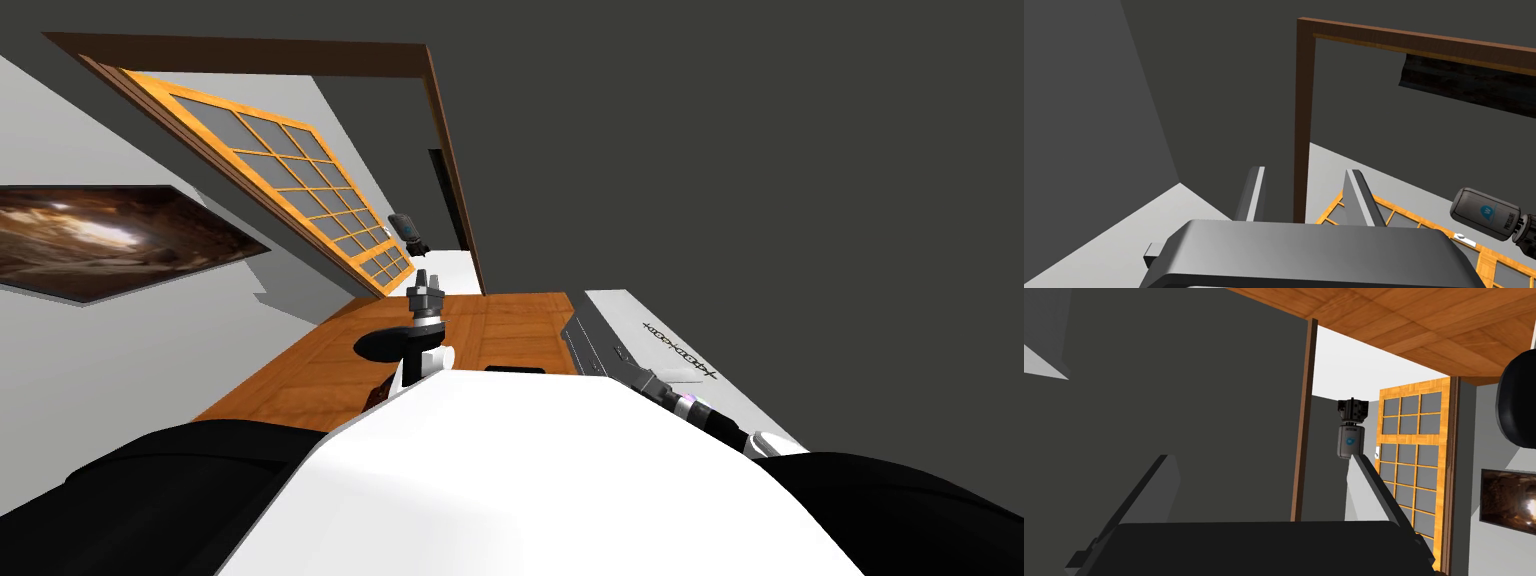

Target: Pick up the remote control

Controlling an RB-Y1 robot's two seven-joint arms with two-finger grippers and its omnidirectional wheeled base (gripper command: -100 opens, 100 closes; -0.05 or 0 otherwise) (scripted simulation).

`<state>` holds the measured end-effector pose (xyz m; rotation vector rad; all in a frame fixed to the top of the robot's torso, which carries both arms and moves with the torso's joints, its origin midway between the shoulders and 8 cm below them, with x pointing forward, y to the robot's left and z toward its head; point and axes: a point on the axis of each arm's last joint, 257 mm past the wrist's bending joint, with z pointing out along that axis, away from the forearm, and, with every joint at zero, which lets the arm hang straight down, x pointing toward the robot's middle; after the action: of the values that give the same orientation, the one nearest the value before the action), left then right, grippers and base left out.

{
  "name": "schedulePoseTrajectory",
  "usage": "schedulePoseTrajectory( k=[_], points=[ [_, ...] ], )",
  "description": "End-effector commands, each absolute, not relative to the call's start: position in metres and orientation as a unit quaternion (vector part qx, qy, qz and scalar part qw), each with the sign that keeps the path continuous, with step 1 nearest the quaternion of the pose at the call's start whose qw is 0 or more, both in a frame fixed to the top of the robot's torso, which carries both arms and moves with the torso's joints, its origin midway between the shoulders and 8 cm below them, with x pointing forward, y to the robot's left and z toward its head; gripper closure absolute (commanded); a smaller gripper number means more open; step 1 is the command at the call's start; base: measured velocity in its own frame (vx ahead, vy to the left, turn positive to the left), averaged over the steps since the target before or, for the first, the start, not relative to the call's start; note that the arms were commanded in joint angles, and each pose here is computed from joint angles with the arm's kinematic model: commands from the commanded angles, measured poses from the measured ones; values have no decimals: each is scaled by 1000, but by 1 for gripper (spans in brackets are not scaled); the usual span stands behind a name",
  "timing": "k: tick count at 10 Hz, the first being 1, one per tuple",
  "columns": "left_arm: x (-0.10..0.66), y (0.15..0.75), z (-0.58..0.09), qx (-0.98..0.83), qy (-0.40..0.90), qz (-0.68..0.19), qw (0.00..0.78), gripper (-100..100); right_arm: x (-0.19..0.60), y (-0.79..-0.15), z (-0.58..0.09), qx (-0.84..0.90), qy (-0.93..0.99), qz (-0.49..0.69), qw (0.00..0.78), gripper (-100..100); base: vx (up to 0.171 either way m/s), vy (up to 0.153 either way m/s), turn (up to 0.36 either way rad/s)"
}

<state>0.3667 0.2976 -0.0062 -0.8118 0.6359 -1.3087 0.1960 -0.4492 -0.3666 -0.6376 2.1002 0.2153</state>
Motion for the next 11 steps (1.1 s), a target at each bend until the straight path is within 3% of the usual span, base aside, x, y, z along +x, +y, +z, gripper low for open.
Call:
schedulePoseTrajectory(
  k=[1, 7, 11],
  points=[
    [367, 298, -6, -361, 282, -581, 673, 0, 196, -449, -367, -259, 850, 87, 450, -100, -2, -31, 68],
    [367, 298, -6, -361, 282, -581, 673, 0, 187, -460, -369, -285, 854, 77, 429, -100, 6, -3, -1],
    [367, 298, -6, -361, 283, -581, 673, 0, 164, -484, -374, -342, 860, 58, 375, -100, 91, -34, 8]
  ],
)
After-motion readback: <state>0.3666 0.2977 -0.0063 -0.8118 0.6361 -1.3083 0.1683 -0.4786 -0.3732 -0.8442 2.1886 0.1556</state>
